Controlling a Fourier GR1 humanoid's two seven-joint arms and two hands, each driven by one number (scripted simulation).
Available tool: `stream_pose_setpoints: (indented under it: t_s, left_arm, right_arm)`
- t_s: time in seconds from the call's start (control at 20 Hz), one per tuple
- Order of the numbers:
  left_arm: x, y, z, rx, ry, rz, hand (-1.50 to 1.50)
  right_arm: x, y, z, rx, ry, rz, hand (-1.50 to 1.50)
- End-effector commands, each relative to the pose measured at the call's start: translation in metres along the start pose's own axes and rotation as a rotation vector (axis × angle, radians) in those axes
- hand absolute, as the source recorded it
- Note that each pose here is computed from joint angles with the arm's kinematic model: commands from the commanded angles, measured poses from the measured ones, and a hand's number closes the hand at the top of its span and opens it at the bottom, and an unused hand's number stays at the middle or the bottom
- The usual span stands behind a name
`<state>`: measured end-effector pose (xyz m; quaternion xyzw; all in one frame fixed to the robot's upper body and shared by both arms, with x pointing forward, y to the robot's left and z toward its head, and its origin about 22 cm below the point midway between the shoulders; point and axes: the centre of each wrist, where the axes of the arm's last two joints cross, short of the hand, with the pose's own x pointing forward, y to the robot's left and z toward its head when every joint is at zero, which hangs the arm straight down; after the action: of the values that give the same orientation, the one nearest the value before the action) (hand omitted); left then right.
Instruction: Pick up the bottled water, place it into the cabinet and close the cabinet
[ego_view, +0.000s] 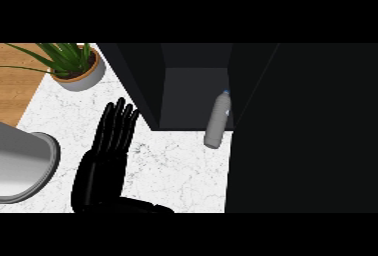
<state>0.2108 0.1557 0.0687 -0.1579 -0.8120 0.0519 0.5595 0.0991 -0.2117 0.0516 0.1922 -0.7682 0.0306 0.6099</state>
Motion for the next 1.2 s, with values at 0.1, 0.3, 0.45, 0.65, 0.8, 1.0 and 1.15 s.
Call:
stream_pose_setpoints:
  t_s: [0.1, 0.3, 0.45, 0.65, 0.8, 1.0, 1.15]
  left_arm:
    - [0.039, -0.003, 0.041, -0.048, 0.01, 0.04, -1.5]
    - [0.046, 0.012, 0.055, 0.029, -0.034, 0.027, -1.5]
    - [0.057, 0.028, 0.062, 0.041, -0.075, 0.006, -1.5]
    - [0.06, 0.042, 0.09, 0.086, -0.091, -0.016, -1.5]
    - [0.076, 0.057, 0.094, 0.086, -0.092, 0.002, -1.5]
    - [0.1, 0.071, 0.104, 0.081, -0.103, 0.012, -1.5]
    - [0.093, 0.081, 0.118, 0.084, -0.071, -0.002, -1.5]
  right_arm:
    - [0.012, 0.009, -0.003, 0.154, 0.072, 0.083, 1.5]
    - [0.015, 0.019, 0.018, 0.321, 0.141, 0.098, 1.5]
    - [0.017, 0.033, 0.008, 0.426, 0.124, 0.101, 1.5]
    - [0.039, 0.045, 0.001, 0.46, 0.12, 0.119, 1.5]
    - [0.031, 0.059, -0.01, 0.502, 0.072, 0.136, 1.5]
    - [0.046, 0.071, -0.012, 0.509, 0.082, 0.141, 1.5]
    - [0.046, 0.083, -0.019, 0.531, 0.084, 0.167, 1.5]
